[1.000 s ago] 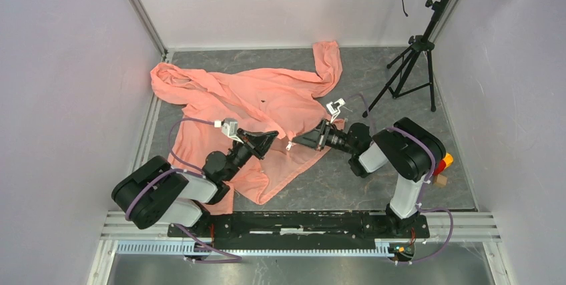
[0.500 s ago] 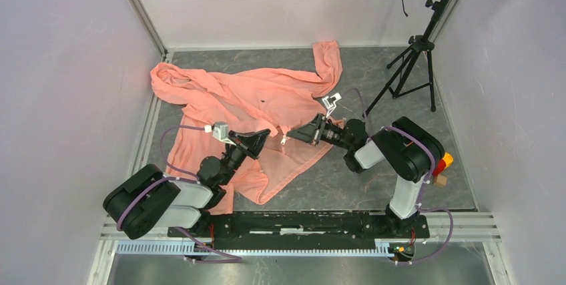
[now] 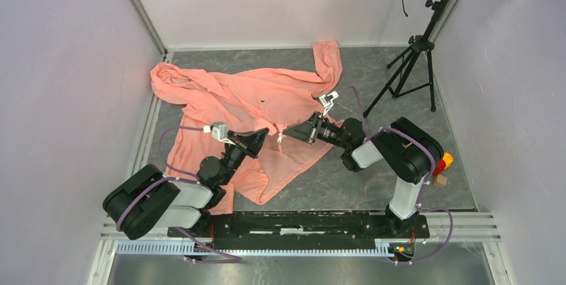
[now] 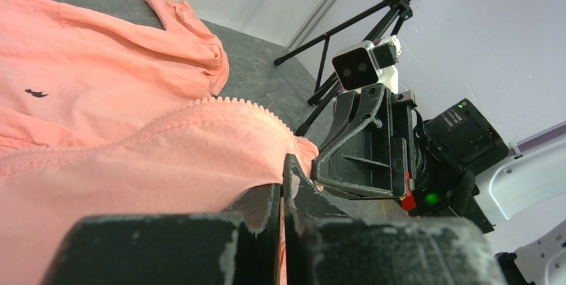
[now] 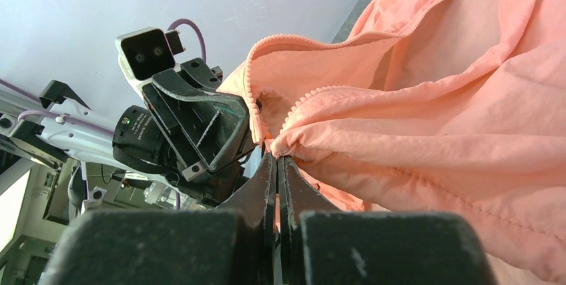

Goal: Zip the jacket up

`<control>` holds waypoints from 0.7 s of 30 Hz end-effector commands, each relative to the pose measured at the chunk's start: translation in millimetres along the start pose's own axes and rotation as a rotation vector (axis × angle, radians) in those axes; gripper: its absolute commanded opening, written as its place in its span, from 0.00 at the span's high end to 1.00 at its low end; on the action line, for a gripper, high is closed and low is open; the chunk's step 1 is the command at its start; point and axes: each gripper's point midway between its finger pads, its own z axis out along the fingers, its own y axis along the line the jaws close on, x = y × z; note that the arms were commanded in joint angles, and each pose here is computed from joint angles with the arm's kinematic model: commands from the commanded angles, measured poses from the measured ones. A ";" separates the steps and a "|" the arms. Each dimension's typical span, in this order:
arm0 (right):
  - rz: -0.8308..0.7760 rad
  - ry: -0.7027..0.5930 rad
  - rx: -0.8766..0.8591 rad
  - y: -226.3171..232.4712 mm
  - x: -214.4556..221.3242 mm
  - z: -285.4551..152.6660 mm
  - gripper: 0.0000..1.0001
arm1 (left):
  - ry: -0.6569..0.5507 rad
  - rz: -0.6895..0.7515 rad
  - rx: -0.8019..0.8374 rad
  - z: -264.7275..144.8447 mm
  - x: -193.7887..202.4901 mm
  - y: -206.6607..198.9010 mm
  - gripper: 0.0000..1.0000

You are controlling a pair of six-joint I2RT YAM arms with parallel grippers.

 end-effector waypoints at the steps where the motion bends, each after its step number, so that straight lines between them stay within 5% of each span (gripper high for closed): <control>1: -0.301 -0.224 -0.397 106.3 -48.7 -8.0 1.00 | -0.061 0.037 0.004 1.9 -13.6 -1.7 0.98; 21: -0.296 -0.226 -0.421 115.0 -48.0 -4.4 1.00 | -0.071 0.021 -0.020 2.9 -14.7 2.2 0.98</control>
